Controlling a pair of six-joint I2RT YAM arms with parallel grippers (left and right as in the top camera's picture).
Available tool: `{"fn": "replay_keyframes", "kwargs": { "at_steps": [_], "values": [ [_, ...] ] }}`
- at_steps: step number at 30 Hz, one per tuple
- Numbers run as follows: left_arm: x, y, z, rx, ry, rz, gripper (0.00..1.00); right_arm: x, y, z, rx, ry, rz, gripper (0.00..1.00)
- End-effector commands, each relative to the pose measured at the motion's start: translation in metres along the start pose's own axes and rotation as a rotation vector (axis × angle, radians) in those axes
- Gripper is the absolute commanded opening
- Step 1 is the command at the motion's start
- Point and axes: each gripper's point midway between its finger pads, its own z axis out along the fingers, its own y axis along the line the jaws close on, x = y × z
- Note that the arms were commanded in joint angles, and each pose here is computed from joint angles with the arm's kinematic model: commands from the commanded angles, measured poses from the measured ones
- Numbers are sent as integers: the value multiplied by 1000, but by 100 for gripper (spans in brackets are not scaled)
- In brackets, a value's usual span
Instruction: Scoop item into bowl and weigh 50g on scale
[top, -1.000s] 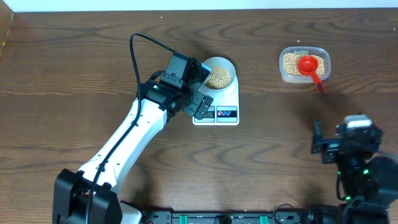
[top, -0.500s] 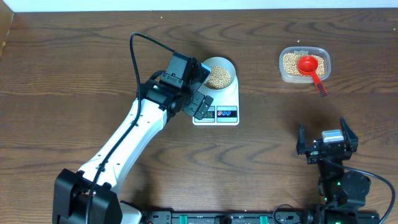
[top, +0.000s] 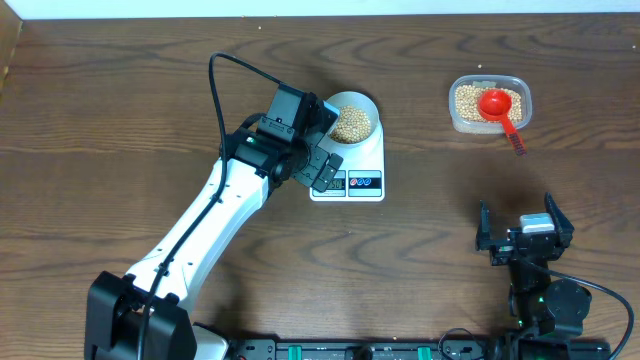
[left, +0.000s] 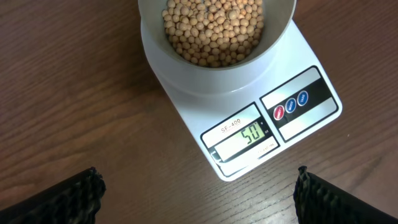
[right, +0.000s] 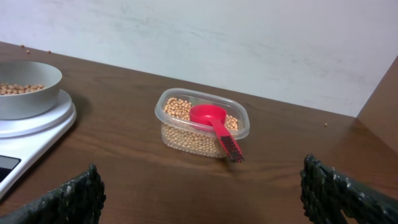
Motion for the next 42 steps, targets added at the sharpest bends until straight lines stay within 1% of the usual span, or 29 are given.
{"fn": "replay_keyframes", "kwargs": {
  "at_steps": [1,13,17,23,25,30,35,37,42],
  "values": [
    [-3,2,-5,-9,-14,15,100,1,1,0,0,-1,18,99],
    [-2,2,-5,-10,-13,16,99,1,1,0,0,-1,18,99],
    [11,15,-6,-85,47,14,100,1,1,0,0,-1,18,99],
    [14,14,-6,-82,58,16,99,1,1,0,0,-1,18,99],
    [14,20,-8,-98,56,12,100,1,1,0,0,-1,18,99],
    [10,51,-48,-131,-56,-78,100,1,1,0,0,-1,18,99],
    [23,85,-101,-87,-220,-234,100,1,1,0,0,-1,18,99],
    [32,96,-123,-107,-290,-279,100,1,1,0,0,-1,18,99],
    [52,101,-153,-198,-418,-295,99,1,1,0,0,-1,18,99]
  ]
}}
